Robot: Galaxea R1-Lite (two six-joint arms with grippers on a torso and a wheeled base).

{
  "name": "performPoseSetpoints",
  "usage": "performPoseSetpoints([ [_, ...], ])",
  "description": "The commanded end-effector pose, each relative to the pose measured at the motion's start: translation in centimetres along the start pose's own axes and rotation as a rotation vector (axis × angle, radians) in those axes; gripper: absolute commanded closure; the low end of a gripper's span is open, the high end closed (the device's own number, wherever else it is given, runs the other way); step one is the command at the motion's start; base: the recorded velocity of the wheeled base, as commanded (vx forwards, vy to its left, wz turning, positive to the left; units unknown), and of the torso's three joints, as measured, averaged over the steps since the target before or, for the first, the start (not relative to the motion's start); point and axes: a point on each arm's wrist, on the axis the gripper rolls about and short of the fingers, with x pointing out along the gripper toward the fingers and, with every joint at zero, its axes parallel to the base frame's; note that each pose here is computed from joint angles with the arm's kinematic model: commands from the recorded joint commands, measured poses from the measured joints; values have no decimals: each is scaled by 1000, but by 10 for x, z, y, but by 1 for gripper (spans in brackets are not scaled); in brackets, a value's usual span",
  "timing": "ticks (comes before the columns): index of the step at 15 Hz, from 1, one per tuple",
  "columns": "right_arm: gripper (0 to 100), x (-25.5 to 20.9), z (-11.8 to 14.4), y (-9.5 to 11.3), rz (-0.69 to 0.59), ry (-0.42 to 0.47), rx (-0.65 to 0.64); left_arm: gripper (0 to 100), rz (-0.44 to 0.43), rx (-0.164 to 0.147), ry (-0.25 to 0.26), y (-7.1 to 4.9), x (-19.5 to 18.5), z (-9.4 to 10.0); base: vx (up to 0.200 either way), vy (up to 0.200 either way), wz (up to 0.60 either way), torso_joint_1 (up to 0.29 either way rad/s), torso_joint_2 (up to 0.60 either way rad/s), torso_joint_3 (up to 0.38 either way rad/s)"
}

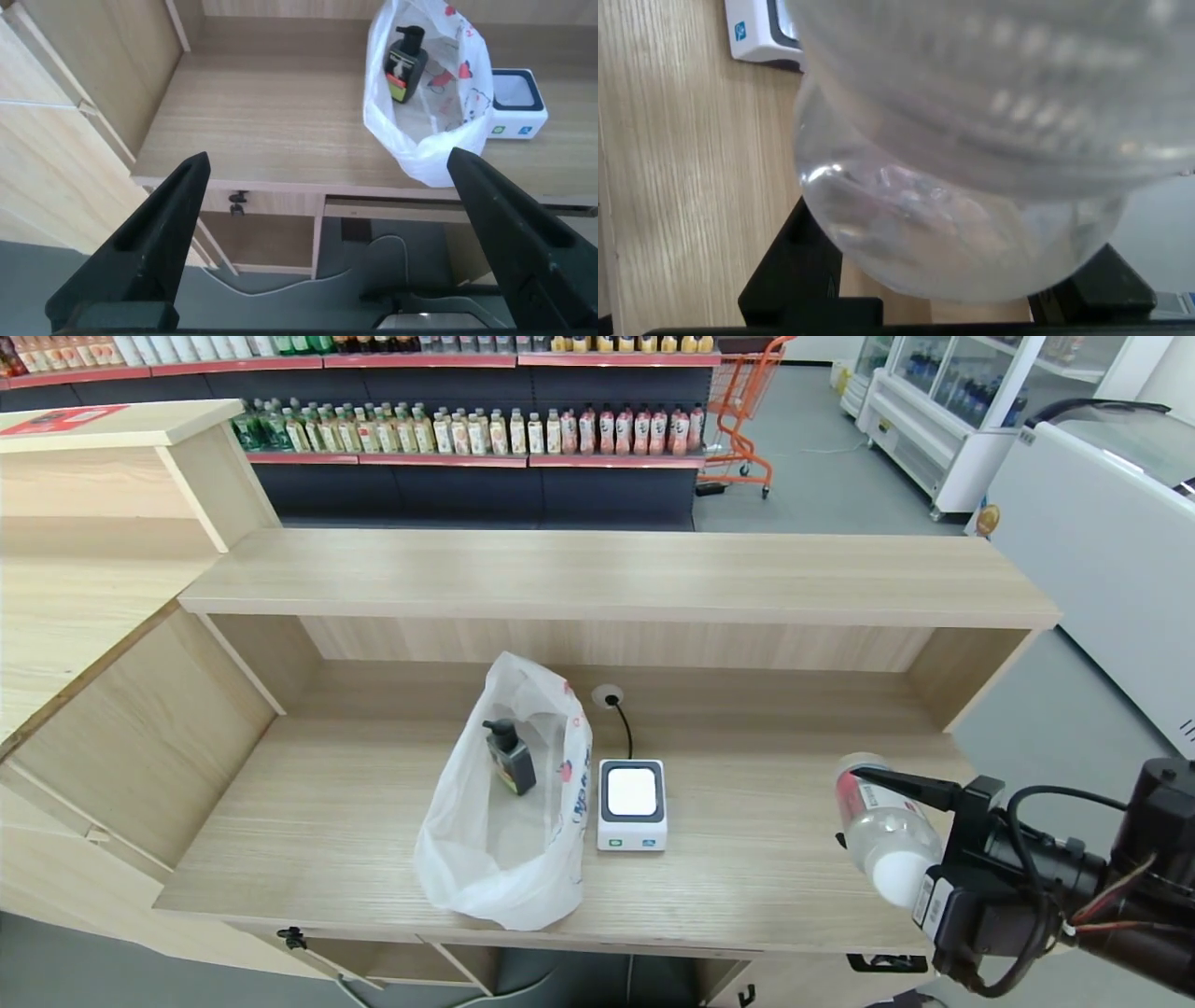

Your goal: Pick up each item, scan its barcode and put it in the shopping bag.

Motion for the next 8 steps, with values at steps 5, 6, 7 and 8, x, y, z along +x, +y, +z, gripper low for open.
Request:
performPoseSetpoints([
  [5, 100, 45, -25, 8, 60, -86, 72, 0, 1, 1, 0, 0, 0, 0, 0, 0, 0, 0, 0, 0],
  [6, 100, 54, -29, 8, 63, -116, 71, 0, 1, 1, 0, 0, 0, 0, 0, 0, 0, 0, 0, 0],
  [7, 100, 60, -31, 9, 68, -142, 72, 0, -1, 3, 0, 0, 0, 0, 0, 0, 0, 0, 0, 0],
  [8, 100, 66, -34, 11, 80, -171, 80, 0, -2, 3, 0, 0, 0, 0, 0, 200, 0, 2, -2, 2],
])
